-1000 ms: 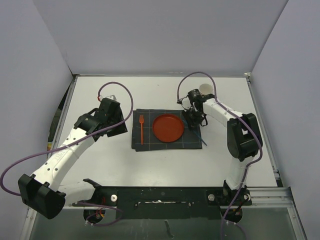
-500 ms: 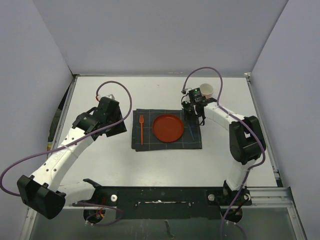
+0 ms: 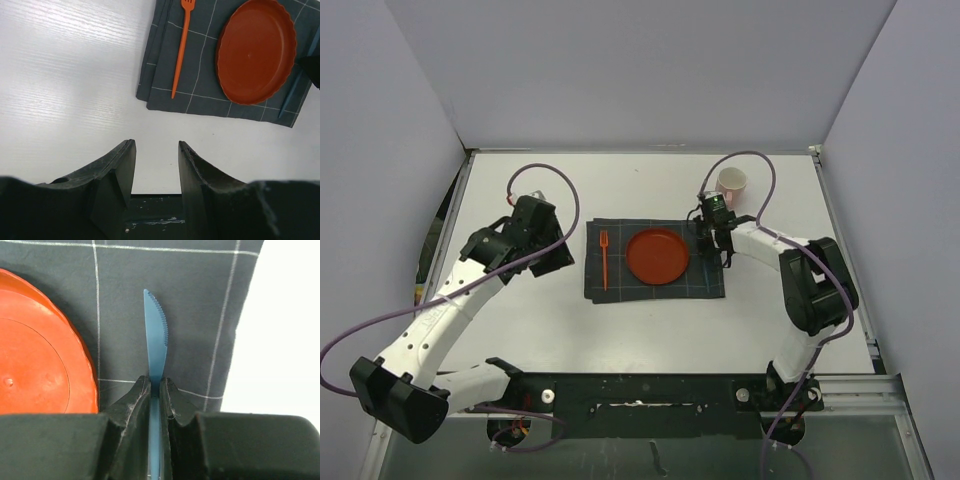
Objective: Set the dinner table for one person
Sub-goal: Place the knife on the napkin.
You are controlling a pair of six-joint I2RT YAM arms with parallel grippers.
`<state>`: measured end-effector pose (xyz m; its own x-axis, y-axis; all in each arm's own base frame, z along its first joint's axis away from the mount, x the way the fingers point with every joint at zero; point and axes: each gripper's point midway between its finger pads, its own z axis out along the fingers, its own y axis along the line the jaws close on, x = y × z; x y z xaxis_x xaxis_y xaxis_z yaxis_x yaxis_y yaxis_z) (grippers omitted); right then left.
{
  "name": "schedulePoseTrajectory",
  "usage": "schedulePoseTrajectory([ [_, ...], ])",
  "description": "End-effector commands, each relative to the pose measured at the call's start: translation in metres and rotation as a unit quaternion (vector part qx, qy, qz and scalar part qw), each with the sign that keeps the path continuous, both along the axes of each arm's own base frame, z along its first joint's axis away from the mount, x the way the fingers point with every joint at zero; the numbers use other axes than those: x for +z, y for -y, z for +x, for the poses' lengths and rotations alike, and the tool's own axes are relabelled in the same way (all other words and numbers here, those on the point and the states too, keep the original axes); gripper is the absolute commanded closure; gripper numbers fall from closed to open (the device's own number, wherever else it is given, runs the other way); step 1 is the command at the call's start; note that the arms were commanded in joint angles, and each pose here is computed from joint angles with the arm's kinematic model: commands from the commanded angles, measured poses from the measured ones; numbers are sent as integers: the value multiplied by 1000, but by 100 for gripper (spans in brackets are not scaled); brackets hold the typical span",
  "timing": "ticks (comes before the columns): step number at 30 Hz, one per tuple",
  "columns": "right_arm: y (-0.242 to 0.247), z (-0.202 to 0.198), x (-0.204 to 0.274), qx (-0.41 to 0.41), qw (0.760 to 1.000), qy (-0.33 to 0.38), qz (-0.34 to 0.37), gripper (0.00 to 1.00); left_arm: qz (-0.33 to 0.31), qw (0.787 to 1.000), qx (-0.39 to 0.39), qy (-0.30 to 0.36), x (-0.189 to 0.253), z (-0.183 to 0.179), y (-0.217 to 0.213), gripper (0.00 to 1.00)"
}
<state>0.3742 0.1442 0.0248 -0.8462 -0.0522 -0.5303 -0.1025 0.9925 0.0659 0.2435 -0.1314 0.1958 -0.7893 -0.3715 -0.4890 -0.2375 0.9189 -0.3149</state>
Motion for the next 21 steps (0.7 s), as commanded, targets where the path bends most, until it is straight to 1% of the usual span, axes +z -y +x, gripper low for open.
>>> schedulePoseTrajectory([
  [1,13,26,36,-24,996,85,-11,100,-41,999,6,32,24,2,8,62],
  [5,18,30,39,-29,995,95,-16,100,-47,998,8,32,24,-1,10,62],
  [10,14,29,37,-20,996,90,-14,100,-52,998,14,35,25,-8,7,62],
  [17,4,17,32,-10,997,77,-6,100,-52,998,21,37,26,-13,2,62],
  [21,-1,11,21,-6,998,65,-5,100,-54,998,22,35,24,-15,2,62],
])
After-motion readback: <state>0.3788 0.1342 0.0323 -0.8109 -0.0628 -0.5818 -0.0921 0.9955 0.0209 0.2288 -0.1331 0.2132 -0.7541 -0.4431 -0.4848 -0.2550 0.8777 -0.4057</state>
